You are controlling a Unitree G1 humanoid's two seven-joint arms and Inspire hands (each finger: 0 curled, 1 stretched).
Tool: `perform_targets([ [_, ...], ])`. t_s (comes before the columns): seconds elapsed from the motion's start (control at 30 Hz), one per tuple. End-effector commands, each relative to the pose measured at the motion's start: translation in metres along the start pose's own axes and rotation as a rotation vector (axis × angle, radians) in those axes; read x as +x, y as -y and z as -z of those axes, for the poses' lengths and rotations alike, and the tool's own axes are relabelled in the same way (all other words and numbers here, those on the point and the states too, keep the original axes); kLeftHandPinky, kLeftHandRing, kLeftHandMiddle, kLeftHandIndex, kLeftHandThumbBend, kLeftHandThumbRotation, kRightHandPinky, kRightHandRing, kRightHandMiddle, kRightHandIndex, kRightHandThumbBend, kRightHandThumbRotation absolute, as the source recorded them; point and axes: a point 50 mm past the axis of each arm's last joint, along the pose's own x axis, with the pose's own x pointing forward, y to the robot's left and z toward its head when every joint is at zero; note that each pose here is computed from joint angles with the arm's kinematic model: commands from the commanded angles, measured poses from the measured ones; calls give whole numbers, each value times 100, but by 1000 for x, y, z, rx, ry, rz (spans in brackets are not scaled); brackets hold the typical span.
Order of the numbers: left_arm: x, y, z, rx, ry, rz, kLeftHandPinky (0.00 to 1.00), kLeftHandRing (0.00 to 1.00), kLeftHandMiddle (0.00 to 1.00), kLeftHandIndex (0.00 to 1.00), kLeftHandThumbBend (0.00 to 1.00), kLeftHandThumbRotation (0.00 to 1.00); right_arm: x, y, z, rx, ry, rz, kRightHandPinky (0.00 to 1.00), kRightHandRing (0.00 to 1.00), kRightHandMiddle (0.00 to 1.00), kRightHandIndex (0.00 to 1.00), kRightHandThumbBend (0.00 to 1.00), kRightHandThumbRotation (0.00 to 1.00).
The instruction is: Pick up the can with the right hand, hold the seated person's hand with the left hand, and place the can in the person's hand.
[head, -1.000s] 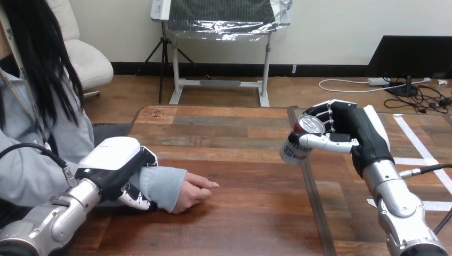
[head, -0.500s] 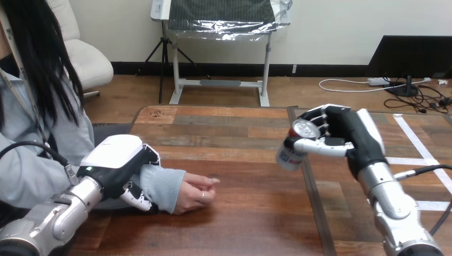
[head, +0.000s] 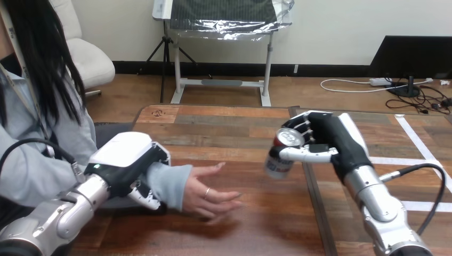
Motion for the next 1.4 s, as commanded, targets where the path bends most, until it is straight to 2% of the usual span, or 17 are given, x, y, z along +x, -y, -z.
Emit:
perform_targets([
  [0.0, 22, -45, -25, 4, 132, -186, 32, 34, 39, 39, 86, 0, 22, 7, -44, -15, 172, 21, 40, 43, 49, 50, 82, 0],
  [0.53, 27, -54, -35, 7, 161, -201, 32, 35, 40, 40, 82, 0, 22, -4, -44, -28, 177, -19, 40, 43, 49, 51, 81, 0],
  [0.93, 30, -58, -40, 3, 173, -212, 33, 36, 40, 40, 81, 0, 20, -16, -46, -54, 204, -49, 41, 44, 49, 51, 83, 0],
  [1.37, 33, -59, -44, -5, 189, -224, 33, 35, 39, 39, 81, 0, 17, -29, -50, -25, 230, -92, 40, 44, 48, 50, 84, 0],
])
